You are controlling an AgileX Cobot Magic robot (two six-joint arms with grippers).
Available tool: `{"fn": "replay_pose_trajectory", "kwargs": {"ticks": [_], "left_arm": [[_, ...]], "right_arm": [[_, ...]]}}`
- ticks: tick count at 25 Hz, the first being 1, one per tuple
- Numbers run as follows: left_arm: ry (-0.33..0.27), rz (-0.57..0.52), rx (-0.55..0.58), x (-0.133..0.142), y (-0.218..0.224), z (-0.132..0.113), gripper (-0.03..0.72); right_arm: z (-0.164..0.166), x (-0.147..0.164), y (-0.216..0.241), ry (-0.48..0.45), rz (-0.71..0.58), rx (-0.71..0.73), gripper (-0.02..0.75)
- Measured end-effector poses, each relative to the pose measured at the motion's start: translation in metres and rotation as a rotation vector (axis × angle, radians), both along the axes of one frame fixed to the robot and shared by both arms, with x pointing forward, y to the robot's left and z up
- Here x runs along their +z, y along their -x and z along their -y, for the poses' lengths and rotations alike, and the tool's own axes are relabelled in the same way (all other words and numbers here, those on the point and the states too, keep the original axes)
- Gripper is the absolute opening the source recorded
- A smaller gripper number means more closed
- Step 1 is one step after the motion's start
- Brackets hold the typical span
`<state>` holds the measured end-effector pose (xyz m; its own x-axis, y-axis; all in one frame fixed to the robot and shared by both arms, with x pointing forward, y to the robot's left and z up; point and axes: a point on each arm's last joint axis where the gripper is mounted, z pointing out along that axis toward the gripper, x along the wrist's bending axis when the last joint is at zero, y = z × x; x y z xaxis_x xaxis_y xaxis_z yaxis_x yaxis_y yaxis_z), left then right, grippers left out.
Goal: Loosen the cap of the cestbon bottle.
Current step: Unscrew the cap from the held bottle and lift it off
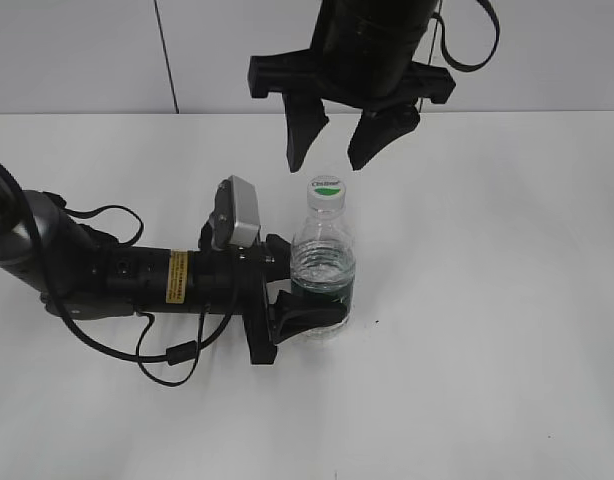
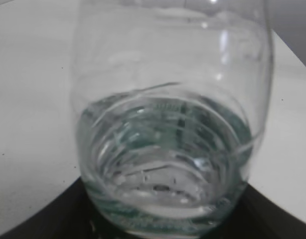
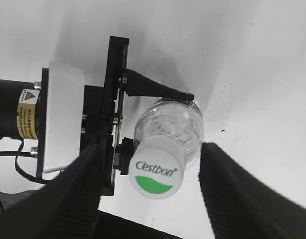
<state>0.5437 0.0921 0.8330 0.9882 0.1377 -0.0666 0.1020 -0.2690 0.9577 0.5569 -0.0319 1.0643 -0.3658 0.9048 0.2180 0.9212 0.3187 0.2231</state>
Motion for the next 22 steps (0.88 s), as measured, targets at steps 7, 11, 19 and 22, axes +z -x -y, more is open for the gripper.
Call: {"fn": "replay_pose_trajectory", "kwargs": {"ticks": [7,11,19,22], "left_arm": [[0.0,0.0,0.0,0.0,0.0,0.0,0.413],[0.0,0.0,0.0,0.0,0.0,0.0,0.413],[0.0,0.0,0.0,0.0,0.0,0.0,0.413],[0.0,0.0,0.001,0.0,0.0,0.0,0.413]], "right_arm": [[0.003,-0.015,0.005,0.032,-0.048,-0.002,0.465],[0.003,-0.016,0.005,0.031,-0.053,-0.003,0.465],[0.003,-0.015,0.005,0.025,-0.058,-0.005,0.465],[0.001,-0.015,0.006,0.01,-0.07,-0.007,0.465]]}}
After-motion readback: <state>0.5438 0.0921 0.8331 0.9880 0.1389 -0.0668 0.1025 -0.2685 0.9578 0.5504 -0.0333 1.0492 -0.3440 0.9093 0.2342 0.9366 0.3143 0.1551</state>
